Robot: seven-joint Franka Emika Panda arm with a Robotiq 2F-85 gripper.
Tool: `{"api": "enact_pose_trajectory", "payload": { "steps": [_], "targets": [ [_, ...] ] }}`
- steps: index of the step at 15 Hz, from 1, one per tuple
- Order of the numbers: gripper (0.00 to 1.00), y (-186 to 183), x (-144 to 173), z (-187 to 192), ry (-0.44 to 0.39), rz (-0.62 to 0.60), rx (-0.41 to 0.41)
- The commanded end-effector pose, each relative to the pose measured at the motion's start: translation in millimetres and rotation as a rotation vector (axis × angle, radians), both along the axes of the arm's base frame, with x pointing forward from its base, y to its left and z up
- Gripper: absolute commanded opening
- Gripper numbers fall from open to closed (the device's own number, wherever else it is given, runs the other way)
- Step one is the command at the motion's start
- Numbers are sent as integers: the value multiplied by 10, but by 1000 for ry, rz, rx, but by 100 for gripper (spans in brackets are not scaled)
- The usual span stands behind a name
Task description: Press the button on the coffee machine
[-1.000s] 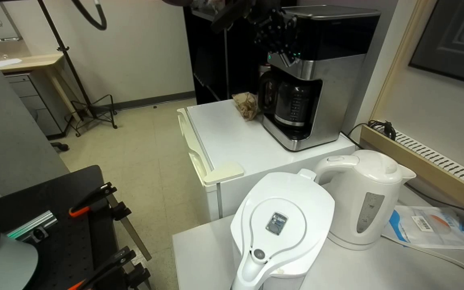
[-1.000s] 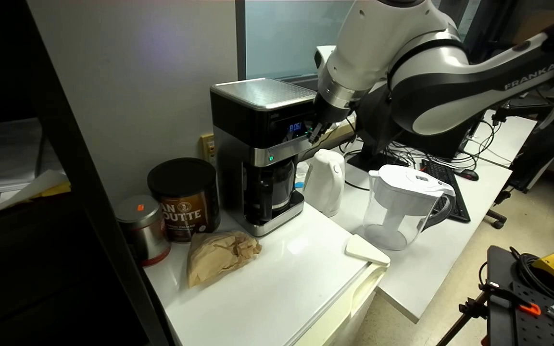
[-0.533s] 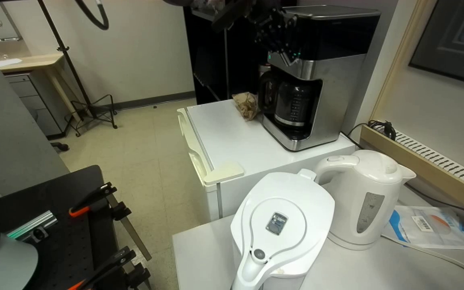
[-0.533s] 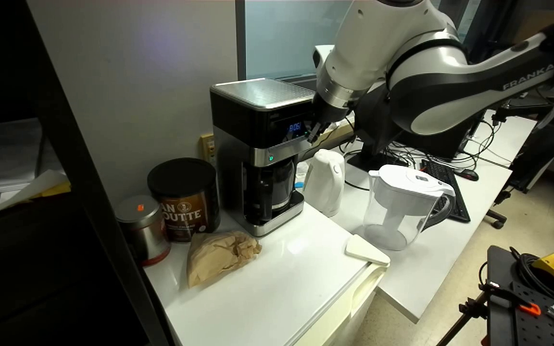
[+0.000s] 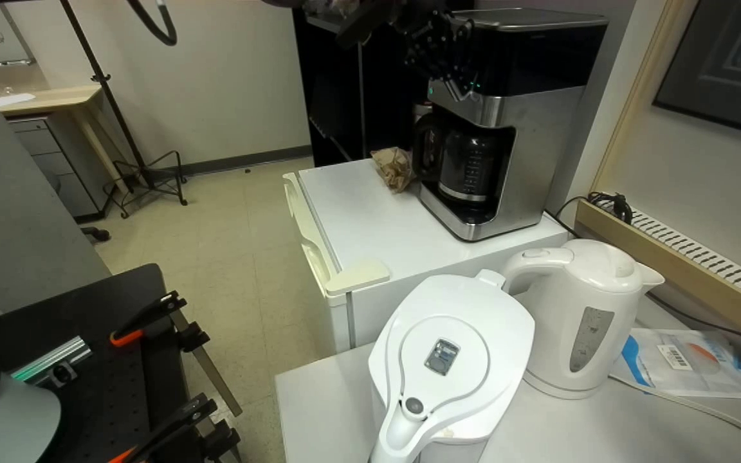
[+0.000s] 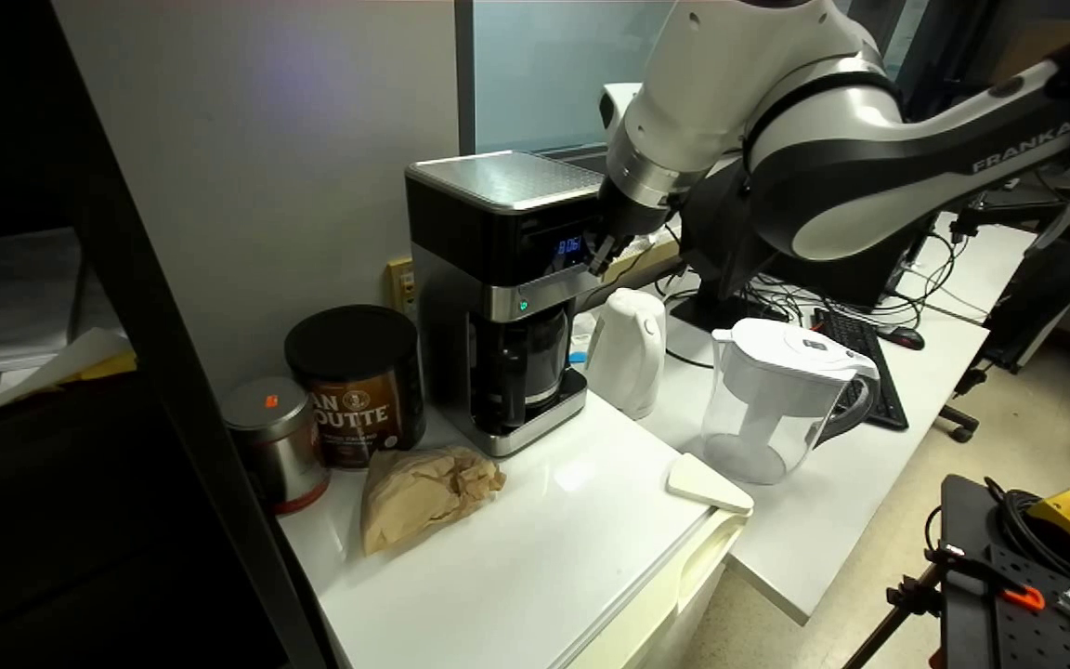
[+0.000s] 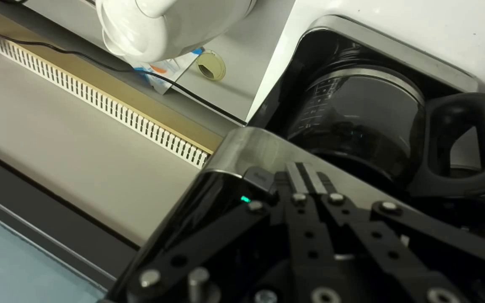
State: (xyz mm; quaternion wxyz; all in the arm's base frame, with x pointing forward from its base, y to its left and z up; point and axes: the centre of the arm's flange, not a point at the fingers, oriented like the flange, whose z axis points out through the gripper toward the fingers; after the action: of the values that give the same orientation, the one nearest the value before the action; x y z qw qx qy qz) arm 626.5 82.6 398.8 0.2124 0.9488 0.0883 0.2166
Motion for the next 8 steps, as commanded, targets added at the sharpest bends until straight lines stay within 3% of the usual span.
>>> {"api": "enact_pose_trajectory", "payload": {
  "steps": [1, 8],
  "targets": [
    [2, 20, 197, -13, -41, 13, 5],
    [1, 131, -320, 31, -13, 86, -39]
  ]
}}
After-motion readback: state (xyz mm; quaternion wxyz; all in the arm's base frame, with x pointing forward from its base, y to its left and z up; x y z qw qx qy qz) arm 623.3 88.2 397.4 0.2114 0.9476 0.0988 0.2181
